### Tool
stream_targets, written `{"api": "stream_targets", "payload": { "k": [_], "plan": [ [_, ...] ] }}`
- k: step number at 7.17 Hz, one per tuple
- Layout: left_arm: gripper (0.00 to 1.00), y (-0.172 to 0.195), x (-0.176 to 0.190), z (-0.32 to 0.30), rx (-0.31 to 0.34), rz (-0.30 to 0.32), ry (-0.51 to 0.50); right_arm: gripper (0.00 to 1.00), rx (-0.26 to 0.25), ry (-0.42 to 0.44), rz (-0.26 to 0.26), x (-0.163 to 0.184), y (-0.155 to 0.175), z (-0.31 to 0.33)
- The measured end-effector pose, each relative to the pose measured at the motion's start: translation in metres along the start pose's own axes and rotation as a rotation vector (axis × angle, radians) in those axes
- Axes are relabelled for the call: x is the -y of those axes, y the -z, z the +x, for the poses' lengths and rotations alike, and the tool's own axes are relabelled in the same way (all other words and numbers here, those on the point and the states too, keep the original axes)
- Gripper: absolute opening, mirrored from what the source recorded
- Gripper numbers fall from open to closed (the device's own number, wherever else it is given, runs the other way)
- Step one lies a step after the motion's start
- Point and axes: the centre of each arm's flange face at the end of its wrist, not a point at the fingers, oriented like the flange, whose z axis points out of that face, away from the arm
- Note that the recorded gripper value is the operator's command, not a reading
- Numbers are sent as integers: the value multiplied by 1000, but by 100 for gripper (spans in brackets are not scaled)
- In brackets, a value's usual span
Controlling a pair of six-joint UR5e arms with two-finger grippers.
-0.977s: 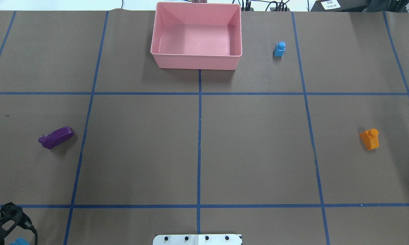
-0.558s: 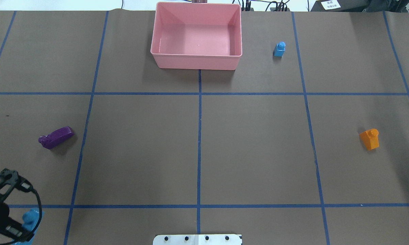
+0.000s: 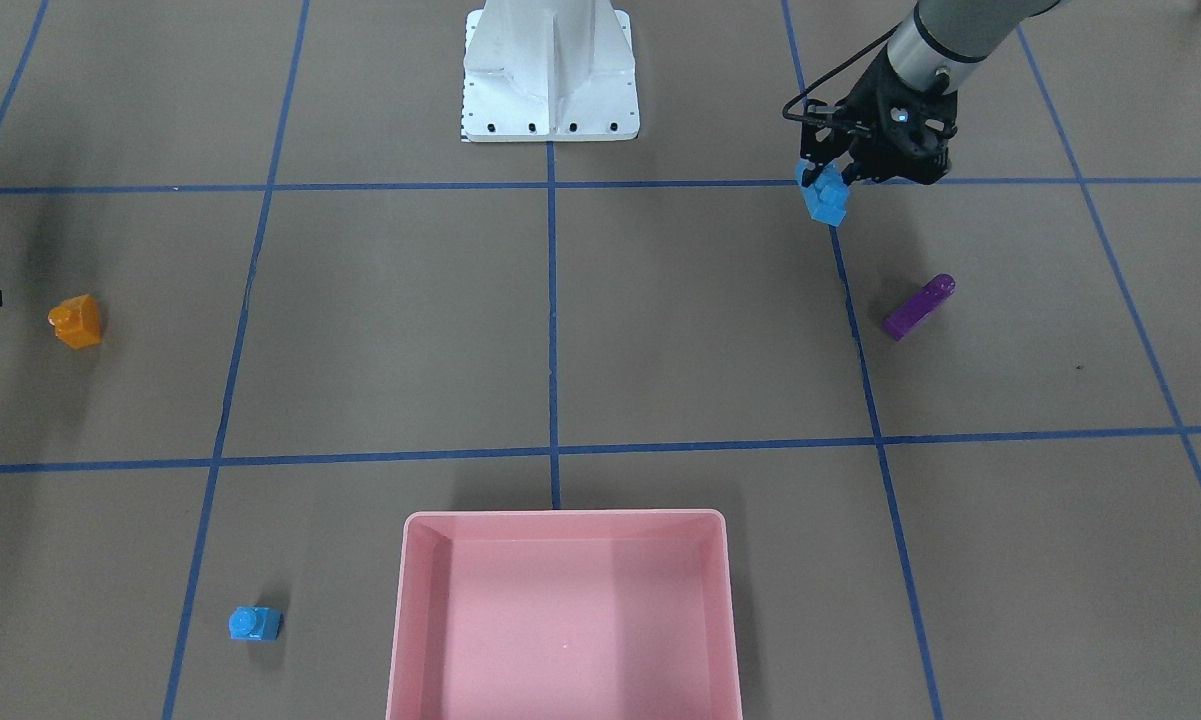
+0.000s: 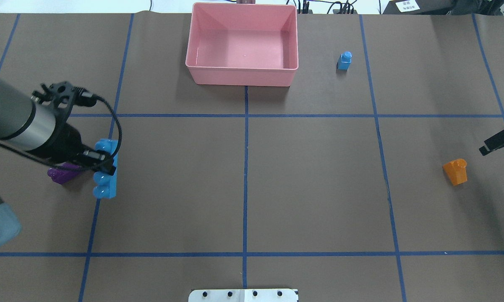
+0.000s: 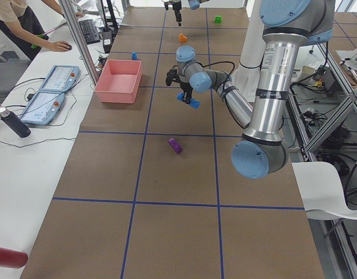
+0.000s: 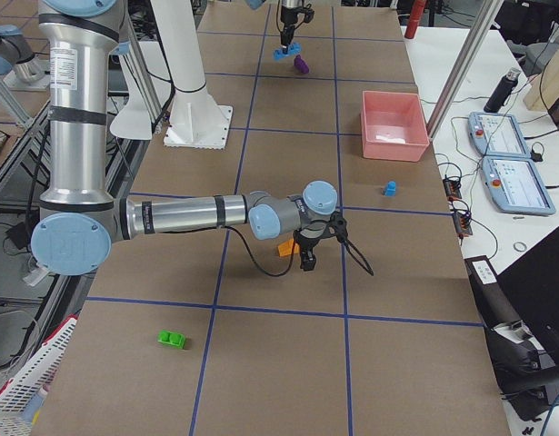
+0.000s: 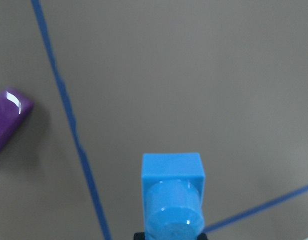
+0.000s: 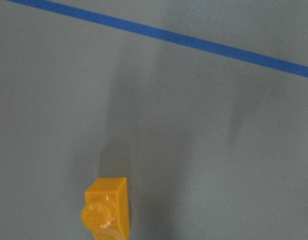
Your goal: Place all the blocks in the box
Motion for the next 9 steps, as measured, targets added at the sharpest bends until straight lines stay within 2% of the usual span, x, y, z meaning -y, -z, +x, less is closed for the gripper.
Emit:
{"api": "stream_targets", "payload": {
  "k": [2, 5, 7, 8, 9],
  "plan": [
    [0, 15, 83, 29, 13, 60, 42, 100, 9, 27, -42, 12, -26, -31],
    [0, 22, 176, 53, 38, 97, 103, 98, 3, -11, -87, 18, -53, -49],
    [0, 26, 232, 65, 59, 105, 146, 31, -10, -30, -98, 21, -61, -47],
    [0, 21, 263, 66, 66, 111, 173, 3, -11, -55, -96, 23, -61, -49],
    [0, 9, 298, 66, 58, 127, 209, 0, -11, -82, -94, 24, -60, -51]
  ]
}}
